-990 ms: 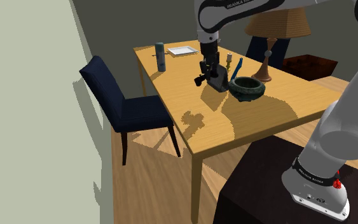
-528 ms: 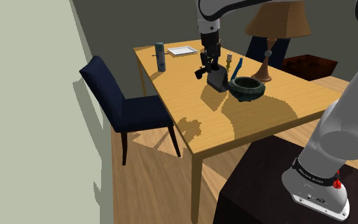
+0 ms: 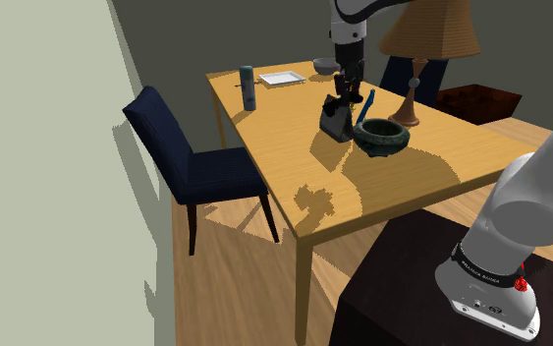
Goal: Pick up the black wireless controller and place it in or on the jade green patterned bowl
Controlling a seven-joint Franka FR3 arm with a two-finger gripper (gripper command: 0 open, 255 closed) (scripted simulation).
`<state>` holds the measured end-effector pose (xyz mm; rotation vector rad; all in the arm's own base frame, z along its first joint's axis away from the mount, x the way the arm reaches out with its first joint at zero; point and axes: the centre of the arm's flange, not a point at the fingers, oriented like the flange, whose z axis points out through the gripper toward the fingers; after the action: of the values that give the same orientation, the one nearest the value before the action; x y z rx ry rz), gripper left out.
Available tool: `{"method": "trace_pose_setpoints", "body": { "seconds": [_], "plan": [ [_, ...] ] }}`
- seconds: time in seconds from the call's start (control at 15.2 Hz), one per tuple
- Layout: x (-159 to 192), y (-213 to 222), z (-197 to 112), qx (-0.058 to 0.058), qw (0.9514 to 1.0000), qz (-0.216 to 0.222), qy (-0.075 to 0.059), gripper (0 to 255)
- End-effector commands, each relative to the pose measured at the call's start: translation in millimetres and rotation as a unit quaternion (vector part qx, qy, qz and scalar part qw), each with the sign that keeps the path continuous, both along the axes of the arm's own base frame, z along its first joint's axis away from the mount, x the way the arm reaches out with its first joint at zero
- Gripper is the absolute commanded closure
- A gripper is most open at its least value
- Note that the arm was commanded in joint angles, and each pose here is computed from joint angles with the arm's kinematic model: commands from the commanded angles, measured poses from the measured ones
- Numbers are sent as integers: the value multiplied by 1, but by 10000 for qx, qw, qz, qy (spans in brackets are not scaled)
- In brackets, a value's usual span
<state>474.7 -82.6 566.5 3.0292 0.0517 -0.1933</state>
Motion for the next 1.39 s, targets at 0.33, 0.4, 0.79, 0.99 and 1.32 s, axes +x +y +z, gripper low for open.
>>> {"method": "trace_pose_setpoints", "body": {
  "seconds": [0.33,0.4,0.79,0.99,1.32],
  "plan": [
    [-69,-58,0,2,10000,4,1,255],
    [-80,-66,1,2,10000,4,1,255],
    [-110,-91,-15,2,10000,4,1,255],
    [-110,-91,-30,2,10000,4,1,255],
    [-110,-91,-57,2,10000,4,1,255]
  ]
}}
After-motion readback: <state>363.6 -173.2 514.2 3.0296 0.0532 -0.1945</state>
